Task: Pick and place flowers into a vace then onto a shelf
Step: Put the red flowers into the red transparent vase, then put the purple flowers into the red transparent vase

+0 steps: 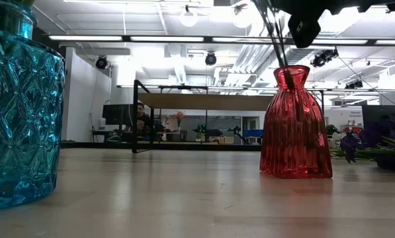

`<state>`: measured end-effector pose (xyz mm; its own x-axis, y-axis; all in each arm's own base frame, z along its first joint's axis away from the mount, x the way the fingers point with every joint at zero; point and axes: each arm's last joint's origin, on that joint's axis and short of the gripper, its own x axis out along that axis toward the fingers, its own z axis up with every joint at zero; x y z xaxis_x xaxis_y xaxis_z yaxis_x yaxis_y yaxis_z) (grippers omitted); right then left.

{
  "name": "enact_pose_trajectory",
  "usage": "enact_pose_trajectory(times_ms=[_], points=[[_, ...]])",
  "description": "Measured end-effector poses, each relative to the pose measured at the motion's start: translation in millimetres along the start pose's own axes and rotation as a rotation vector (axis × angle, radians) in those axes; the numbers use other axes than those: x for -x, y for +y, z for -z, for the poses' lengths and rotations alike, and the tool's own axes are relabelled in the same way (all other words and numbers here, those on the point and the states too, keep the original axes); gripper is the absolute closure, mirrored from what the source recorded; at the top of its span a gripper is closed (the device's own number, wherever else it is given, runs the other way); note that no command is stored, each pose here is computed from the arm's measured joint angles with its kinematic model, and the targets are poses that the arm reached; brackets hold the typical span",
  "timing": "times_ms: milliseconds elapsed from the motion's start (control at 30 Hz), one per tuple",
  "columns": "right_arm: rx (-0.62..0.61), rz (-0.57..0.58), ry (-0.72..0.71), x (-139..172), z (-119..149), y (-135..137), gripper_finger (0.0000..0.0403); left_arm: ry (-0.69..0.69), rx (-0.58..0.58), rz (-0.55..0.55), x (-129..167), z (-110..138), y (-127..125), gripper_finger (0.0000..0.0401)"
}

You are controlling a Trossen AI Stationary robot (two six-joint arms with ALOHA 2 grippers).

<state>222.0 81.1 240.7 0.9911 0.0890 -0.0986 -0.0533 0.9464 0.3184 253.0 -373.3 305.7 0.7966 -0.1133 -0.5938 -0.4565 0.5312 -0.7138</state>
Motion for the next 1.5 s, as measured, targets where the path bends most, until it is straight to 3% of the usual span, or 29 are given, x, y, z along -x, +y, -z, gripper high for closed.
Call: enact_pose_trajectory(times_ms=[333,633,867,1100,1167,1500], points=[[0.08,-0.082,0.094,11,-1,-1,0.0245,0.001,0.0,0.0,0,0,0,0.0162],[0.021,-0.093,0.194,47,-12,-7,0.024,0.001,-0.006,-0.001,0,0,0,0.0162],[-0.206,-0.171,0.472,78,-2,-14,0.0268,0.002,-0.009,-0.002,0,0,0,0.0162],[-0.629,-0.115,0.969,100,24,-16,0.029,0.002,-0.009,-0.002,0,0,0,0.0162],[-0.699,-0.084,1.058,103,28,-14,0.0289,0.002,-0.01,-0.002,0,0,0,0.0162],[-0.796,0.07,1.139,97,42,-4,0.0267,-0.002,-0.014,-0.007,0,0,1,0.0162]])
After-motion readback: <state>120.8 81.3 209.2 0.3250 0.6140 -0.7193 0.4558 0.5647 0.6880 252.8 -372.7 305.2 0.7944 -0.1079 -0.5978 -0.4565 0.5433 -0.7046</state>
